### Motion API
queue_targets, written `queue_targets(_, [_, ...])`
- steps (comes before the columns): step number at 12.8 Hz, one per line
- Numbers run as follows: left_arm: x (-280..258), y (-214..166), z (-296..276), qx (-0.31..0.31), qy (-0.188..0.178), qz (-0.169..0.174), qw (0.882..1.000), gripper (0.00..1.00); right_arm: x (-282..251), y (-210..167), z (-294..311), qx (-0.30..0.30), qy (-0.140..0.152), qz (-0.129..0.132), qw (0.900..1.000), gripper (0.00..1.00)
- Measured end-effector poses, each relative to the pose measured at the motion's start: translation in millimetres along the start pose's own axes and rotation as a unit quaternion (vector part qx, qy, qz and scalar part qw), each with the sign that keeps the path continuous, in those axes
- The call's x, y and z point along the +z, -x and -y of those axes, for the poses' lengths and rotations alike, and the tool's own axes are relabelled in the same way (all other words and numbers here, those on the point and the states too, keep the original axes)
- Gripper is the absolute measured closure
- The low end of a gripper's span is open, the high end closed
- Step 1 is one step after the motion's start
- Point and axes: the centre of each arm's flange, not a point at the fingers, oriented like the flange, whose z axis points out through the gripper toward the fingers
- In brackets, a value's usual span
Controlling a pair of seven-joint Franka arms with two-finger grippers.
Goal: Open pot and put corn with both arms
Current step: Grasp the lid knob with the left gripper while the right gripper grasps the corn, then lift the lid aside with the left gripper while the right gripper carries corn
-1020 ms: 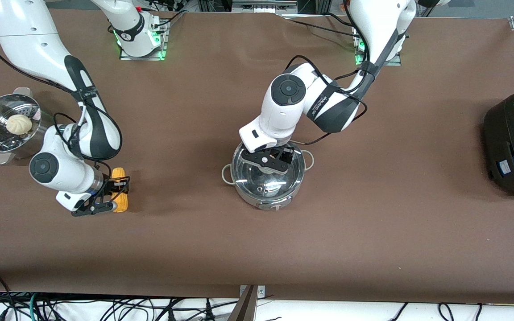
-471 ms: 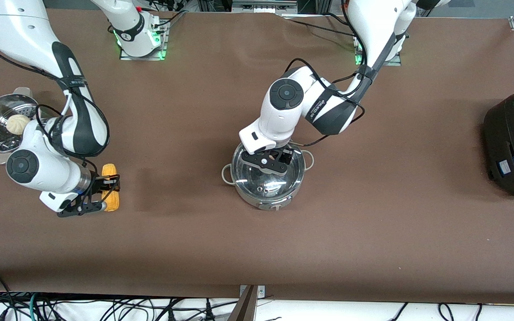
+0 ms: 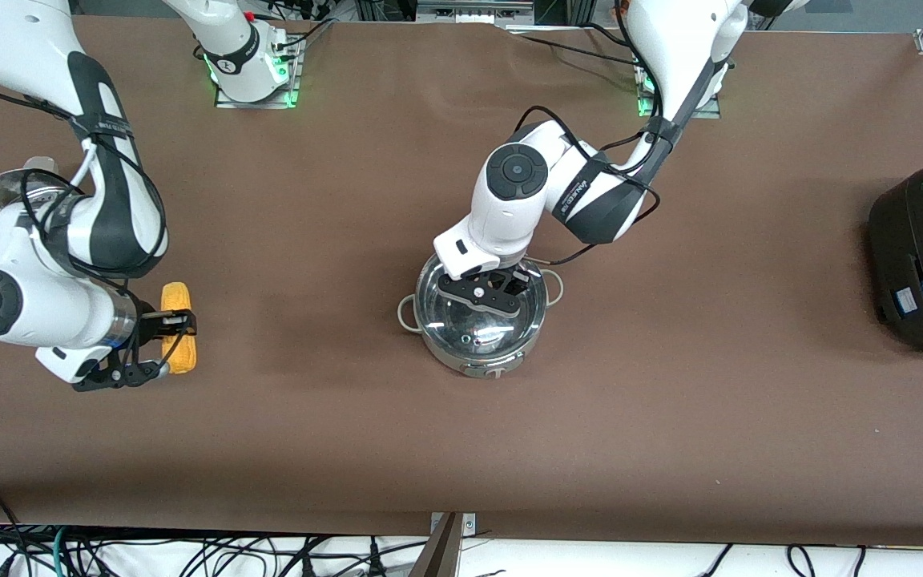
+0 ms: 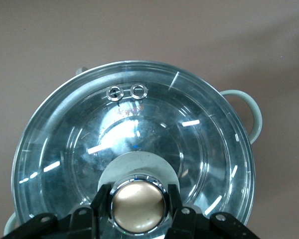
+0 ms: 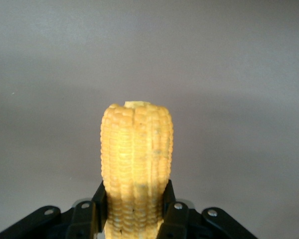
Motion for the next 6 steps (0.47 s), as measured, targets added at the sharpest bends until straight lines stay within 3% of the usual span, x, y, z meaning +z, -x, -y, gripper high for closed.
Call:
queue_targets(3, [-22, 5, -1, 0.0, -0.008, 0.012, 1.0, 0.5, -40, 6, 4, 0.005, -0.028, 0.016, 0.999, 0.55])
queue_targets(6, [-55, 13, 4, -0.009, -0.016, 0.038, 0.999, 0.5, -82, 11, 16, 0.008, -0.04, 0.012, 0.999, 0.55])
